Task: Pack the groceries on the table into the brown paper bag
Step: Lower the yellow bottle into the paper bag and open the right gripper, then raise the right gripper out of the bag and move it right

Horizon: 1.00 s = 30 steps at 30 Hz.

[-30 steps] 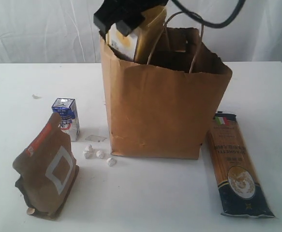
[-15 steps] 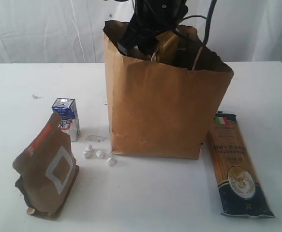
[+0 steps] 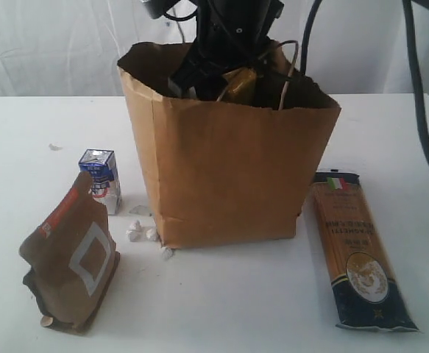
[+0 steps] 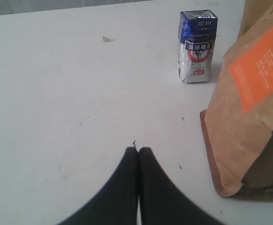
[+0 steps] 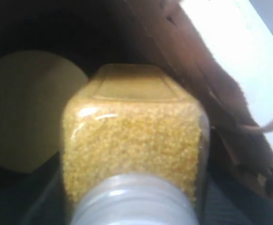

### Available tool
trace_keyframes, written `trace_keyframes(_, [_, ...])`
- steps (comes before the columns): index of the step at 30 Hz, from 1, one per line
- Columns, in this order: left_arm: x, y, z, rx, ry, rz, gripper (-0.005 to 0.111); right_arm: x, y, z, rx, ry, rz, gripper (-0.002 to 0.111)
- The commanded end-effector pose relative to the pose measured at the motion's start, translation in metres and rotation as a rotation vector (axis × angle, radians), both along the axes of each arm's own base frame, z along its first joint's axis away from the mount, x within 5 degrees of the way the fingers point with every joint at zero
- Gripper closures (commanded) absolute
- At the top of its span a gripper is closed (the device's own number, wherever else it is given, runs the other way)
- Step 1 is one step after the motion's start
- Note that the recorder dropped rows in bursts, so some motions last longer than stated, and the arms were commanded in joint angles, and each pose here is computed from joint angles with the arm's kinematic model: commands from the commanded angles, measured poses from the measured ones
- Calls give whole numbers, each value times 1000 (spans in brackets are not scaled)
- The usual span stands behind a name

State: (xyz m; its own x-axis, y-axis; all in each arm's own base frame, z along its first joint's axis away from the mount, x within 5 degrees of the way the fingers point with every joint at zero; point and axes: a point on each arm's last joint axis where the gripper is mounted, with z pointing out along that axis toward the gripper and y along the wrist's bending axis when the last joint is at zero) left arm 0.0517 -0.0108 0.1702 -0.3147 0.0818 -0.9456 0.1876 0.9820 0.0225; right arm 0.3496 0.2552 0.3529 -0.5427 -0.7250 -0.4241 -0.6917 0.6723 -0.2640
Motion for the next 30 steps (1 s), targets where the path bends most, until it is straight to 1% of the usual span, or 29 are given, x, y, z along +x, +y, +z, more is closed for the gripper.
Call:
trace_keyframes(1, [0,0,-1,-2,0,1,107,0,1,8,40,-35,4,43])
trace_keyframes(3, [0,0,-1,-2,0,1,107,0,1,8,40,-35,4,32])
trace_keyframes(4, [0,0,-1,-2,0,1,107,0,1,8,40,-35,4,31])
trace_keyframes(15, [0,0,-1,-2,0,1,107,0,1,8,46,-31,1,31])
trace_keyframes(21, [0,0,-1,-2,0,1,107,0,1,9,48,-32,1,38])
trace_keyframes(25, [0,0,-1,0,0,1,107,-4,-3,19,55,-56,-8,38])
trace_keyframes(30, [0,0,-1,0,0,1,107,-11,-17,43,61,-135,-67,38])
